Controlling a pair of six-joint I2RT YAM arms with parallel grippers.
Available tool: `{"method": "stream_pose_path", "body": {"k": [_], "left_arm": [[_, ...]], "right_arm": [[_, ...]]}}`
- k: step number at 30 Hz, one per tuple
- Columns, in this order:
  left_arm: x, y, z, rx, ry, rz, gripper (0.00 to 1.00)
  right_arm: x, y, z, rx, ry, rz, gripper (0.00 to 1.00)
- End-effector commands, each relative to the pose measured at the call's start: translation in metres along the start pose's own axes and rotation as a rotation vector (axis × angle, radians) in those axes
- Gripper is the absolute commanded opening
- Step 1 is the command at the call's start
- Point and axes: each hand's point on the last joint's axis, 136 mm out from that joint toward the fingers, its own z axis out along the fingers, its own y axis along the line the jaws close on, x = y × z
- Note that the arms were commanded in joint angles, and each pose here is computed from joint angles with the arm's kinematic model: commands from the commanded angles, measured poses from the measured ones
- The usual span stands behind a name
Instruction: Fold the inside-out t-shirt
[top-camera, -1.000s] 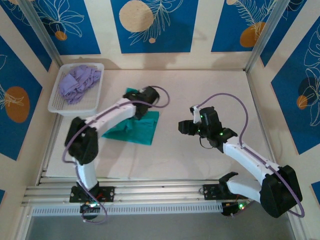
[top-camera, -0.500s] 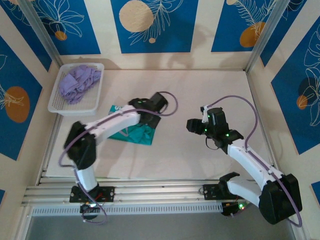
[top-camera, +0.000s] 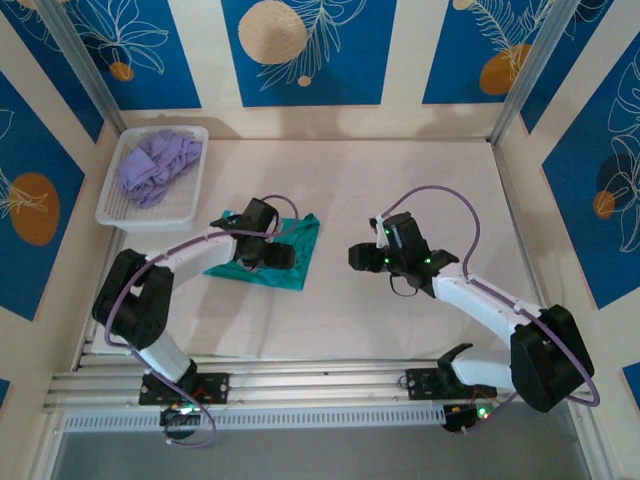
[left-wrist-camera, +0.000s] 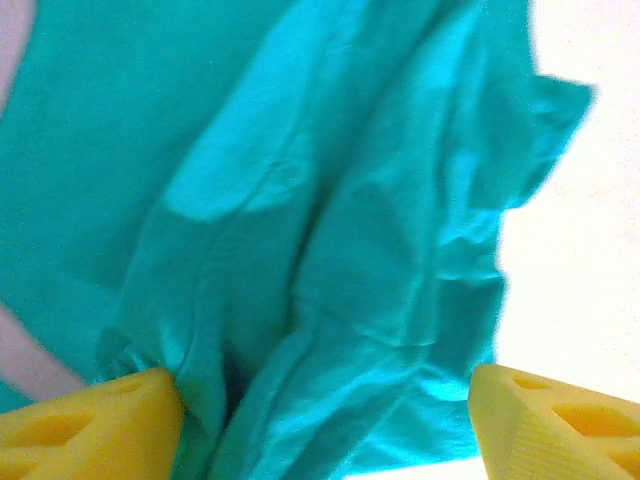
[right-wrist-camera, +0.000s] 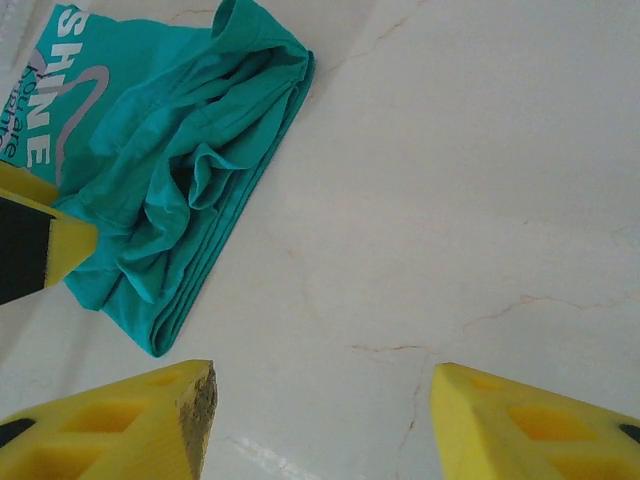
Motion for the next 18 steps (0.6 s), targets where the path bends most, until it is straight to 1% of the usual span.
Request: {"method": "stream_pose_path", "body": {"k": [1,4,7,10,12,14,17,18], "left_arm": [[-0.003,-0.043,-0.001,0.202,-0.023,0.026,0.74],[0.003,-0.079,-0.002,0.315,-0.01,0.093,0.72],[0.015,-0.119,-0.004,0.437,0.029,0.161,0.71],[0.025,-0.146,-0.012,0.53,0.051,0.215,0.71],[0.026,-0.15,-0.021,0.55,0.035,0.235,0.71],[0.022,-0.148,-0.031,0.545,-0.006,0.262,0.72],[0.01,-0.133,-0.05,0.518,-0.082,0.26,0.72],[0.0,-0.122,-0.057,0.492,-0.128,0.237,0.72]], "right_arm": [[-0.009,0.003,-0.002,0.012,-0.024,0.001,0.59],[-0.01,0.001,-0.004,0.027,-0.031,0.0,0.59],[-0.013,-0.004,-0.008,0.054,-0.043,-0.005,0.59],[-0.017,-0.01,-0.015,0.077,-0.062,-0.003,0.59],[-0.019,-0.014,-0.02,0.096,-0.079,0.004,0.59],[-0.021,-0.018,-0.025,0.112,-0.101,0.016,0.59],[-0.022,-0.016,-0.028,0.095,-0.121,0.031,0.59],[-0.022,-0.014,-0.027,0.083,-0.124,0.034,0.6]]}}
